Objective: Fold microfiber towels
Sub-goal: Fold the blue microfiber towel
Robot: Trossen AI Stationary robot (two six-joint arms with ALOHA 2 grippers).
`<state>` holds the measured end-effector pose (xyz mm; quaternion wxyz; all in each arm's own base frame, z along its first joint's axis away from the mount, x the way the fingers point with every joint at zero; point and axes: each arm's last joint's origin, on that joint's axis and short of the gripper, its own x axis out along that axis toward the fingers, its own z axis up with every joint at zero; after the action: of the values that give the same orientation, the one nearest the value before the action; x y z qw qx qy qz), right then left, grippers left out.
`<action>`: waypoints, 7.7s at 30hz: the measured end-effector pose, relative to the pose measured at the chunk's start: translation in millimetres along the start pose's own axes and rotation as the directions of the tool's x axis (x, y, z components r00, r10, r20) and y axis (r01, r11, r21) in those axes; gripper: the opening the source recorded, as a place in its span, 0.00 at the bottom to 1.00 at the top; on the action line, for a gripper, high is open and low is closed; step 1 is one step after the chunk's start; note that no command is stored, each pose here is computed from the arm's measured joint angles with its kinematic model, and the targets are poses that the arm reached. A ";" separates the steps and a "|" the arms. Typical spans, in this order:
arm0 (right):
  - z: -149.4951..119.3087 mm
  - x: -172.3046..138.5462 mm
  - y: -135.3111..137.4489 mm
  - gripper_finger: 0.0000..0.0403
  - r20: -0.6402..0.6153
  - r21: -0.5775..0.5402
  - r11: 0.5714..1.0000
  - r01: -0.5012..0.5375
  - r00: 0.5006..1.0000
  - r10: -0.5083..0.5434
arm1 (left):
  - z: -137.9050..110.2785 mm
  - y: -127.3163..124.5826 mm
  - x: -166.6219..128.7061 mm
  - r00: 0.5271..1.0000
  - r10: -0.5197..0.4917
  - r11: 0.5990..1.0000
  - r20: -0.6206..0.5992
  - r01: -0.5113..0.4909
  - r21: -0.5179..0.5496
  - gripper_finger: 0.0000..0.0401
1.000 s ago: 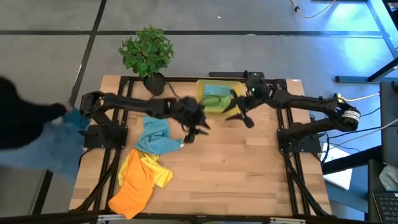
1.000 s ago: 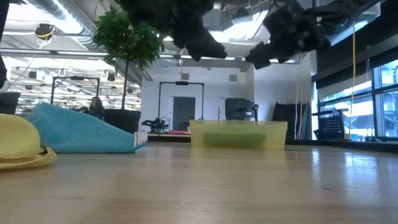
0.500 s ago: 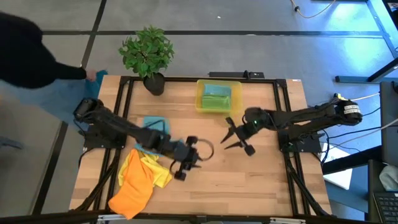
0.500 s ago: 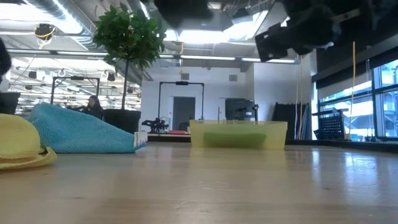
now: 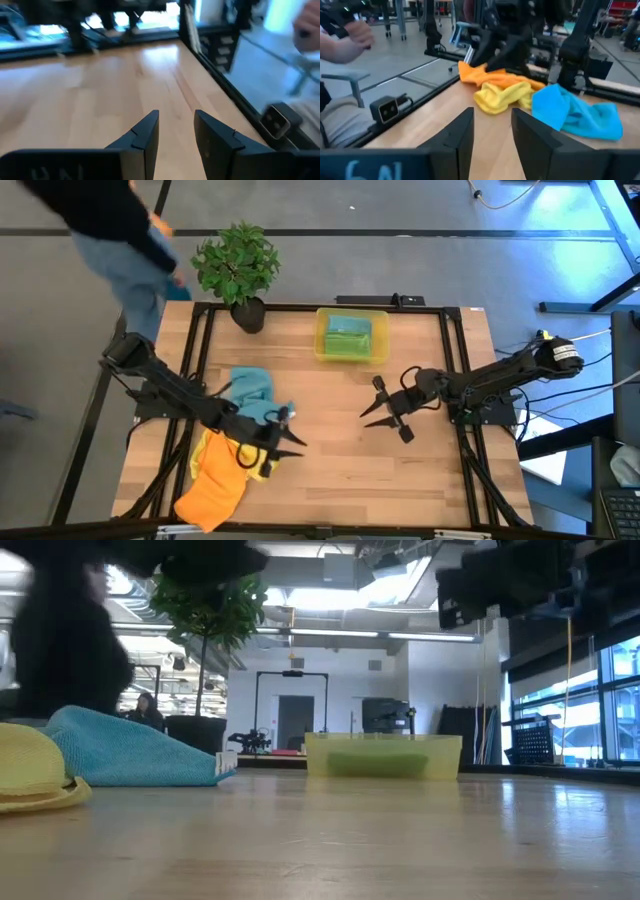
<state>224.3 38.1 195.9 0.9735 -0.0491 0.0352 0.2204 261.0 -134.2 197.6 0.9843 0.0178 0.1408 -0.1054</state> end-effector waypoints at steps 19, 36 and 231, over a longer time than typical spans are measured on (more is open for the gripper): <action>14.7 11.7 19.1 0.33 0.011 -0.013 0.998 0.066 0.998 -0.066 | -21.4 2.3 -46.9 0.990 0.119 0.986 0.082 -0.108 -0.125 0.28; 13.0 13.4 32.3 0.33 -0.011 -0.042 0.998 0.056 0.998 -0.057 | 20.8 -1.0 -105.2 0.953 0.132 0.990 0.271 -0.142 0.015 0.28; 17.1 13.4 31.8 0.33 0.028 -0.050 0.997 0.062 0.998 -0.061 | -80.1 84.8 -177.1 0.741 0.620 0.784 0.256 -0.585 -0.207 0.28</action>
<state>223.5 74.2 209.1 0.9787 -0.0718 0.0150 0.1920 91.0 -10.3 171.0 0.9739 -0.0103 -0.0234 0.2253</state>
